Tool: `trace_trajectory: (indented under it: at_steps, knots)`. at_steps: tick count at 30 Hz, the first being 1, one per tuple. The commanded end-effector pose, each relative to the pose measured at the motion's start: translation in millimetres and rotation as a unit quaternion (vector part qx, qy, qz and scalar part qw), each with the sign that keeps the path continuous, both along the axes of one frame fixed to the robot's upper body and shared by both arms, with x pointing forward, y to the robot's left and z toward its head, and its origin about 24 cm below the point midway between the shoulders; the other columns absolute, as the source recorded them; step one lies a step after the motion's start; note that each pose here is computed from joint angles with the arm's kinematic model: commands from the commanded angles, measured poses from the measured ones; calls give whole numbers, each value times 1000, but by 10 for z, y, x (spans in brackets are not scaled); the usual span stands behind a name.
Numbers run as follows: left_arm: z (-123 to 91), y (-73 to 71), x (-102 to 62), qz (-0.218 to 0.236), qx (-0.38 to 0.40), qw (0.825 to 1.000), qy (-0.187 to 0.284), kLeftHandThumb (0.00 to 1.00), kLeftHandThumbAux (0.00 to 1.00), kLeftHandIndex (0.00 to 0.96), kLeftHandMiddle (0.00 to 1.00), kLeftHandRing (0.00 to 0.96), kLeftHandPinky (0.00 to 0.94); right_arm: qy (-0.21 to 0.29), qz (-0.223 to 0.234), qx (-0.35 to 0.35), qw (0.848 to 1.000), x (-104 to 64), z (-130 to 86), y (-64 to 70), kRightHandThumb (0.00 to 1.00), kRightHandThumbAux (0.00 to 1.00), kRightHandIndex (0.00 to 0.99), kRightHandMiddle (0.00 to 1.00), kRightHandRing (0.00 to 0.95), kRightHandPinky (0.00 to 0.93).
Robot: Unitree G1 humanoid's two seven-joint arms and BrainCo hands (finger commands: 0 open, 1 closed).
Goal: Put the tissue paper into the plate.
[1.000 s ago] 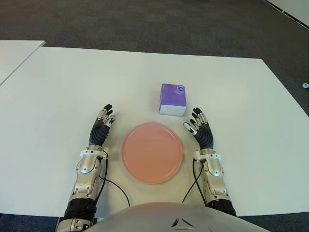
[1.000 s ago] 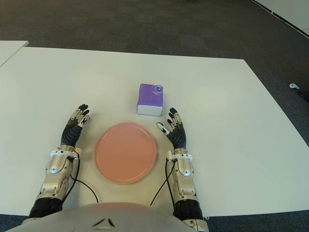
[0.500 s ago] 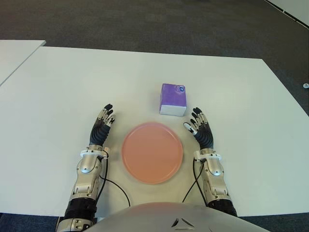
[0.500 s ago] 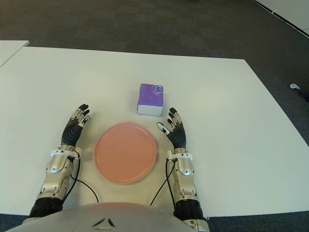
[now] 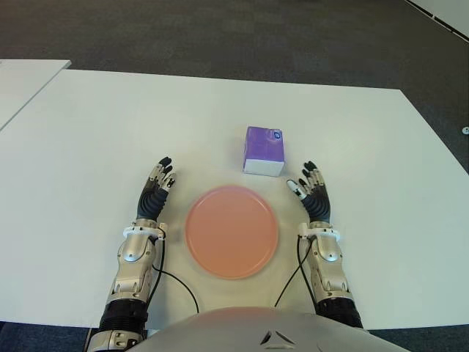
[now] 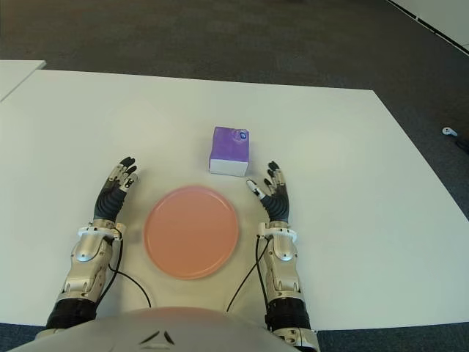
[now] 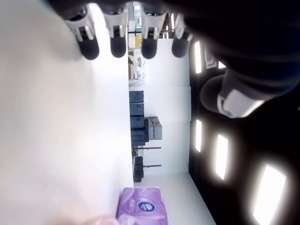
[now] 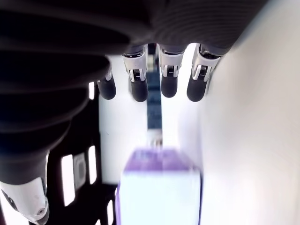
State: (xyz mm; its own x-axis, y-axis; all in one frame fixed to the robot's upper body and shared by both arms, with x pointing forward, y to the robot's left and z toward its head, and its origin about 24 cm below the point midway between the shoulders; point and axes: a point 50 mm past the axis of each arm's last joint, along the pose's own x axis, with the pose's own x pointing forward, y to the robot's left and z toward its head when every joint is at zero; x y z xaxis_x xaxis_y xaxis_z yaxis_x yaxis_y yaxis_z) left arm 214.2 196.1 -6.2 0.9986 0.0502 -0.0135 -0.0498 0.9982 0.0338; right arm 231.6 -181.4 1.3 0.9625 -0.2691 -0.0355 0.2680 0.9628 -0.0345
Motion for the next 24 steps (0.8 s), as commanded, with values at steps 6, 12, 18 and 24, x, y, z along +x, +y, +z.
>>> trace_trajectory:
  at_steps: [6, 12, 18, 24]
  knots:
    - [-81, 1, -2, 4, -3, 1000, 19, 0, 458, 0, 0, 0, 0, -120, -142, -113, 976, 234, 912, -210, 143, 629, 0, 0, 0, 0]
    - [-98, 8, 3, 4, -6, 1000, 19, 0, 461, 0, 0, 0, 0, -182, -123, -177, 959, 393, 1164, 19, 155, 623, 0, 0, 0, 0]
    - [-102, 1, 2, 7, -9, 1000, 15, 0, 462, 0, 0, 0, 0, -229, -30, -260, 937, 636, 1443, 176, 173, 602, 0, 0, 0, 0]
    - [-96, -12, -7, 12, -7, 1000, 15, 0, 458, 0, 0, 0, 0, -236, 71, -305, 920, 775, 1563, 291, 224, 559, 0, 0, 0, 0]
